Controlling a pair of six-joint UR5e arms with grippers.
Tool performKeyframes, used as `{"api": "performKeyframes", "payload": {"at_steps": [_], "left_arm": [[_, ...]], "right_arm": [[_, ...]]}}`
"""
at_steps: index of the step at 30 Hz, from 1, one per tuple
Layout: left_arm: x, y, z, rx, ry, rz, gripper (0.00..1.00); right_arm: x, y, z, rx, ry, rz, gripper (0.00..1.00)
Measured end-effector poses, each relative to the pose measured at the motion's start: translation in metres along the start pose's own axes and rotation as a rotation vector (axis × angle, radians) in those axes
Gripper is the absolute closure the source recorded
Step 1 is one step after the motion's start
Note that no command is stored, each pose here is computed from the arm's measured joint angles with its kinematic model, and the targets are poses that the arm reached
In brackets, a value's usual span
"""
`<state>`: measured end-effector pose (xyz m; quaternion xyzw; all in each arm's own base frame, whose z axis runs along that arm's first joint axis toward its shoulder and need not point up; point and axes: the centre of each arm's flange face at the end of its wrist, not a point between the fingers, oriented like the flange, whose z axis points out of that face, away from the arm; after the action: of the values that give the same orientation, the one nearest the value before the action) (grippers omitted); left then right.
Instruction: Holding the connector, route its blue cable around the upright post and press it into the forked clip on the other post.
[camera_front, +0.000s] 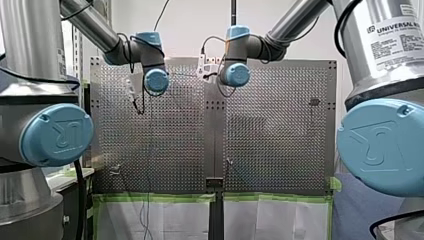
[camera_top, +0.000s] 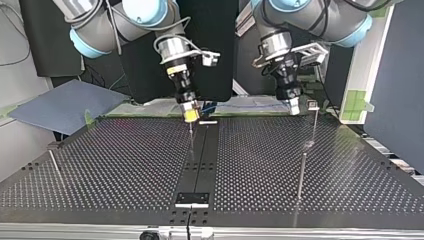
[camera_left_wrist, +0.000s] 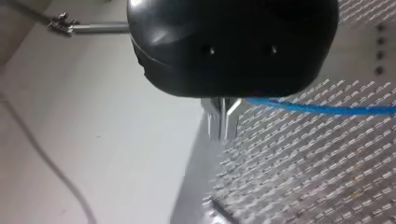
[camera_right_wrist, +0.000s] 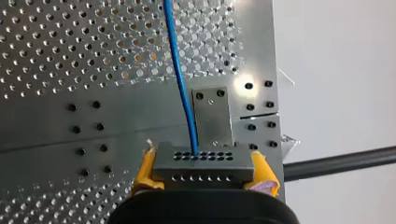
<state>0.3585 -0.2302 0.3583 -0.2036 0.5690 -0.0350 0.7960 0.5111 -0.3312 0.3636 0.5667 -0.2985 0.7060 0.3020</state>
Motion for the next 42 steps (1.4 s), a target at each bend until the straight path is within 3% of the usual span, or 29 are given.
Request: {"api": "performKeyframes", "payload": {"at_steps": [4, 13, 25, 30, 42], "left_arm": [[-0.025, 0.006, 0.014, -0.022, -0.031, -0.009, 0.90], [-0.068, 0.013, 0.052, -0.032, -0.086, -0.009, 0.90], [-0.086, 0.020, 0.106, -0.069, -0.126, 0.012, 0.90], [-0.087, 0.017, 0.122, -0.058, -0.116, 0.021, 0.88], [-0.084, 0.016, 0.163, -0.021, -0.087, 0.031, 0.88]], "right_arm": [[0.004, -0.003, 0.009, 0.023, -0.001, 0.000, 1.00], [0.010, -0.013, 0.033, 0.061, 0.006, 0.000, 1.00], [0.010, -0.020, 0.059, 0.081, -0.016, -0.001, 1.00], [0.018, -0.022, 0.069, 0.082, -0.003, 0.000, 1.00], [0.059, -0.024, 0.091, 0.086, 0.070, 0.004, 1.00]]}}
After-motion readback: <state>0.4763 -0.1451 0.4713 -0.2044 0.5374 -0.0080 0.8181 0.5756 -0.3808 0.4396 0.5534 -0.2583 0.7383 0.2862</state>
